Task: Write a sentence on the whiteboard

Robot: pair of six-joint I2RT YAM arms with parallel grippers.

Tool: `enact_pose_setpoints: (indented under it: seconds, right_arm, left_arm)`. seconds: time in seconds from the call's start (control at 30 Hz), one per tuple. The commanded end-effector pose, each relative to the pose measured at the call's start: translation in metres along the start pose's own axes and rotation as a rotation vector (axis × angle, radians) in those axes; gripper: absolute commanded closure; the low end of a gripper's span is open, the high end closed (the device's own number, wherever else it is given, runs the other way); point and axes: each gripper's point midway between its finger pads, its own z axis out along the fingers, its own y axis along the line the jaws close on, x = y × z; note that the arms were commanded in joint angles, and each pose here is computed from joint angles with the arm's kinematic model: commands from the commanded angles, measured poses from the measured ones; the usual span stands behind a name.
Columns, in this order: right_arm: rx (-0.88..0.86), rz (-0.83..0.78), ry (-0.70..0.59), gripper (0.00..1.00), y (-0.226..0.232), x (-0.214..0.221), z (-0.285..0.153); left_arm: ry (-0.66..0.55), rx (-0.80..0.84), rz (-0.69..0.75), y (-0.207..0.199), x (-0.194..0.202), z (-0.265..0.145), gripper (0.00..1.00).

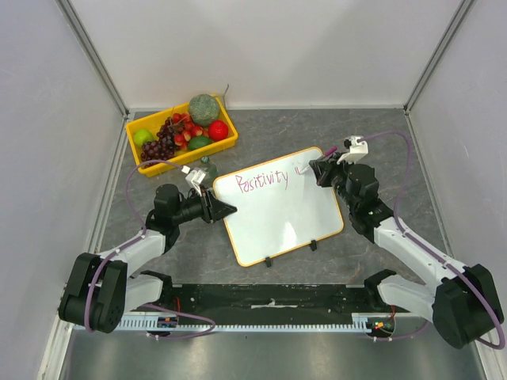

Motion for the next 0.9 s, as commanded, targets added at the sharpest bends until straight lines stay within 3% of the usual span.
enact_pose_setpoints:
  seconds: [0.0,0.3,0.87]
  right_arm:
    - [0.037,-0.02,-0.031,1.0,-0.004,-0.017,0.011]
    - [0.043,-0.017,-0.065,1.0,-0.002,-0.033,0.018]
    - [0.048,-0.019,-0.017,1.0,-0.01,-0.015,0.005]
  left_arm:
    - [0.027,-0.008,0.056,0.004,0.007,0.002,0.98]
    - [0.029,-0.007,0.053,0.004,0.008,0.002,0.98]
    - [0.028,-0.006,0.054,0.004,0.007,0.002,0.98]
